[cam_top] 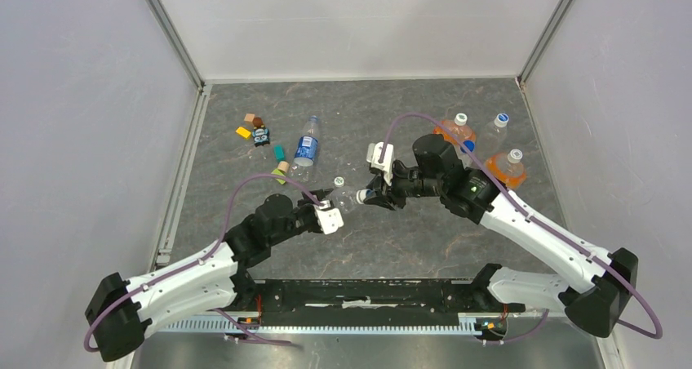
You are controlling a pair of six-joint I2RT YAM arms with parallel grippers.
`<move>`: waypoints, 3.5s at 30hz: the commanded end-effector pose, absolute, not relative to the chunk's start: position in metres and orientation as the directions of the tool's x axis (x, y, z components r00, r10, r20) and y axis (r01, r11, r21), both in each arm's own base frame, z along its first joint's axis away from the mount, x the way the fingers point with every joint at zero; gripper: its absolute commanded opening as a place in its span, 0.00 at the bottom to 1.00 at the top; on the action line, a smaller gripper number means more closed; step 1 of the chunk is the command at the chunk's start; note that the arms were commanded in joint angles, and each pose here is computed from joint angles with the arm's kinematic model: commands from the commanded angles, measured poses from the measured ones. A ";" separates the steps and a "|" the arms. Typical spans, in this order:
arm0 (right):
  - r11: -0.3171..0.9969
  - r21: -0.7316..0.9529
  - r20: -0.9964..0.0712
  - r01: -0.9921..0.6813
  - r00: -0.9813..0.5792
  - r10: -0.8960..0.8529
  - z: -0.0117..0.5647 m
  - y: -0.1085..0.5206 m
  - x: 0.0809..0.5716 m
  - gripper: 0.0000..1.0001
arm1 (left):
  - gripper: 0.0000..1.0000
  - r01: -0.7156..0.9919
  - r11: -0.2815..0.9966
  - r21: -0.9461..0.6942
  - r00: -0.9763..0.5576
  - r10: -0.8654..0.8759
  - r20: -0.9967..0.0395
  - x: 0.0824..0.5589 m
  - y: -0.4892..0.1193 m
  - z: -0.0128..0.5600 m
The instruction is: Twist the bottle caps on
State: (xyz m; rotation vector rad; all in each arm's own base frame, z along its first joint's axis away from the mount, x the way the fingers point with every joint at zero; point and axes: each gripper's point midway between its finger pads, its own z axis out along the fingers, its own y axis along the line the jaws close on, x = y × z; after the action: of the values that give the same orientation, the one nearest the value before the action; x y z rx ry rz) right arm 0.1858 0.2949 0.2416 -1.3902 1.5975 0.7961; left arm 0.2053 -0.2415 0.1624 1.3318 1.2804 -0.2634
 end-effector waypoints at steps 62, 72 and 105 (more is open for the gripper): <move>0.265 0.395 -0.878 -0.879 -0.446 -0.171 0.264 0.316 0.187 0.00 | 0.02 0.791 0.376 0.483 0.450 0.178 -0.875 0.191 -0.290 0.219; 0.302 0.360 -0.884 -0.883 -0.426 -0.193 0.258 0.313 0.193 0.00 | 0.02 0.810 0.451 0.376 0.334 0.172 -0.927 0.201 -0.289 0.227; 0.475 0.413 -0.844 -0.777 -0.523 -0.122 0.236 0.306 0.216 0.00 | 0.02 0.813 0.493 0.310 0.260 0.168 -0.951 0.205 -0.285 0.234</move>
State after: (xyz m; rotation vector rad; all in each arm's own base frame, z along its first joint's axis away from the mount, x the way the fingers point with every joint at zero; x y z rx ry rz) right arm 0.2086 0.3036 0.2497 -0.8966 1.8669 1.0609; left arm 0.2040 -0.2545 0.1493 1.1494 1.5334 -0.4191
